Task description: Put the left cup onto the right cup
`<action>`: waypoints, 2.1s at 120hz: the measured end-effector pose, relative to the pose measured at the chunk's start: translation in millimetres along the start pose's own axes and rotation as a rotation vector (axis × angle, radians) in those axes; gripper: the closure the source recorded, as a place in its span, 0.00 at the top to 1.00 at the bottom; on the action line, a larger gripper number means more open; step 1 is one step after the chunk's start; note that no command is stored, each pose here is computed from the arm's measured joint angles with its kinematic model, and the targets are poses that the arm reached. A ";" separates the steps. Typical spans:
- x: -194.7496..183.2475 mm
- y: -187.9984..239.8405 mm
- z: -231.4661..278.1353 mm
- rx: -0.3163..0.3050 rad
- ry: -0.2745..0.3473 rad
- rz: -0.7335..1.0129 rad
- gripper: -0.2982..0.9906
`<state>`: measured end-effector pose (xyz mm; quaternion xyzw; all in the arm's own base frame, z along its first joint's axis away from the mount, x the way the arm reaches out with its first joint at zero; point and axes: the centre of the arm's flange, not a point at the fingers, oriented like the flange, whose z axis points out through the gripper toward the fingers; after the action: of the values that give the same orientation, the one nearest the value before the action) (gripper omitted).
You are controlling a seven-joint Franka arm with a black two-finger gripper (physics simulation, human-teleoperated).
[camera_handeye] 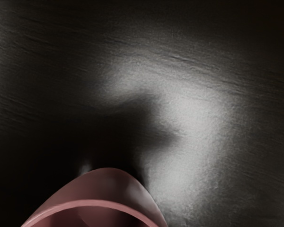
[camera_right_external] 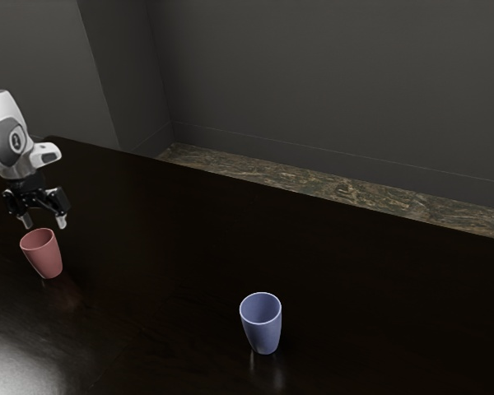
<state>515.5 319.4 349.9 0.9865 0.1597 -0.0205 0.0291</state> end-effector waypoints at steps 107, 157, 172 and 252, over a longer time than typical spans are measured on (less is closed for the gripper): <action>-11.9 7.0 39.0 -0.028 -0.068 0.044 0.77; -7.7 13.3 38.9 -0.013 -0.058 0.070 0.41; -6.7 15.0 38.4 -0.009 -0.056 0.076 0.28; -8.7 16.4 14.2 0.026 -0.031 0.092 0.16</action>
<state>512.0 300.2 337.0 0.9927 0.1136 -0.0364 0.0198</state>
